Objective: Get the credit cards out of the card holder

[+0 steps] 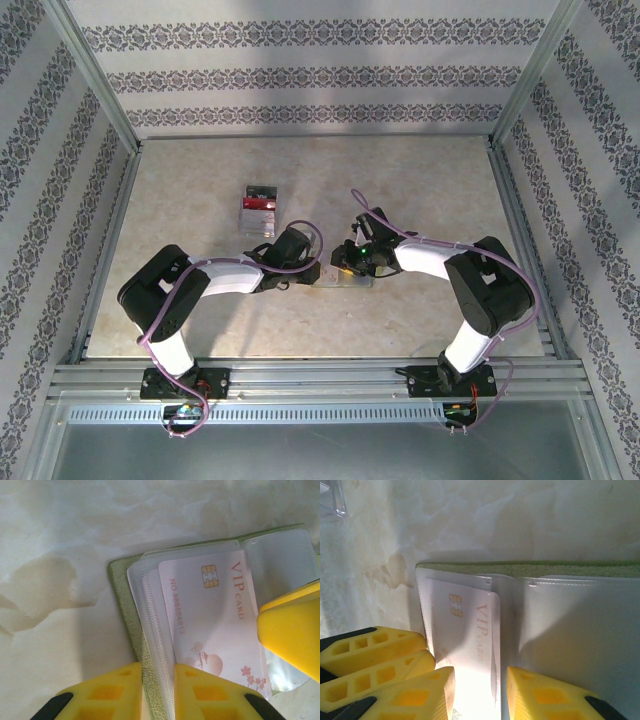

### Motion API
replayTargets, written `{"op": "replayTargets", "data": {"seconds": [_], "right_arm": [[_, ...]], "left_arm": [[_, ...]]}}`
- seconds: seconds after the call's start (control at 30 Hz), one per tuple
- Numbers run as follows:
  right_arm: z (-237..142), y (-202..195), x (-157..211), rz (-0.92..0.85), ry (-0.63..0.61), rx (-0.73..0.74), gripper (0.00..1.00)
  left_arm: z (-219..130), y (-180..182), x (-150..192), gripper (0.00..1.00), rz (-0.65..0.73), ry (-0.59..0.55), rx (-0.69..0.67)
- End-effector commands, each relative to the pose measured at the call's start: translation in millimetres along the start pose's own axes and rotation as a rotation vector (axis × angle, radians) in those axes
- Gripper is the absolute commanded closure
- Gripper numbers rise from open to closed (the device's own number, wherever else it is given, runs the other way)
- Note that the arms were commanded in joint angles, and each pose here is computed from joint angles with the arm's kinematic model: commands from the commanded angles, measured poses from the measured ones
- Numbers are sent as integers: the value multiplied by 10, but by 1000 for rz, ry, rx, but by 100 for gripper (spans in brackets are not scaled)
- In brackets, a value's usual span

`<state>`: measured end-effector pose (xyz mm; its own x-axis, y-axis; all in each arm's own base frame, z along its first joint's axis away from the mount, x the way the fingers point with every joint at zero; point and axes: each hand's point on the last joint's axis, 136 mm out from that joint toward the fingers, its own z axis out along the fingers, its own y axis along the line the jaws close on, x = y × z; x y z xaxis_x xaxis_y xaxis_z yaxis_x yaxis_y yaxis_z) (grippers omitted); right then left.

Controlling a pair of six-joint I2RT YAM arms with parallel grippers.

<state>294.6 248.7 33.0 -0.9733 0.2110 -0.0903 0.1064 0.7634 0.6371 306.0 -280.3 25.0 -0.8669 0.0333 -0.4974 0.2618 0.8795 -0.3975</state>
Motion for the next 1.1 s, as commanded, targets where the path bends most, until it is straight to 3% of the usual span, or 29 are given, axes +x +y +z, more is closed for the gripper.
{"op": "replayTargets", "data": {"seconds": [0.0,0.5,0.77,1.07], "right_arm": [[1,-92,16,23,-5,10,67],[-142,281,-82,28,-44,-241,69],[-181,373,-62,0,-38,-298,69],[-36,307,27,8,1,-319,69]], "left_arm": [[55,-16,124,79,-5,39,9],[62,-43,144,79,-17,53,23],[49,-66,120,71,-19,50,29],[57,-85,108,74,-22,50,35]]}}
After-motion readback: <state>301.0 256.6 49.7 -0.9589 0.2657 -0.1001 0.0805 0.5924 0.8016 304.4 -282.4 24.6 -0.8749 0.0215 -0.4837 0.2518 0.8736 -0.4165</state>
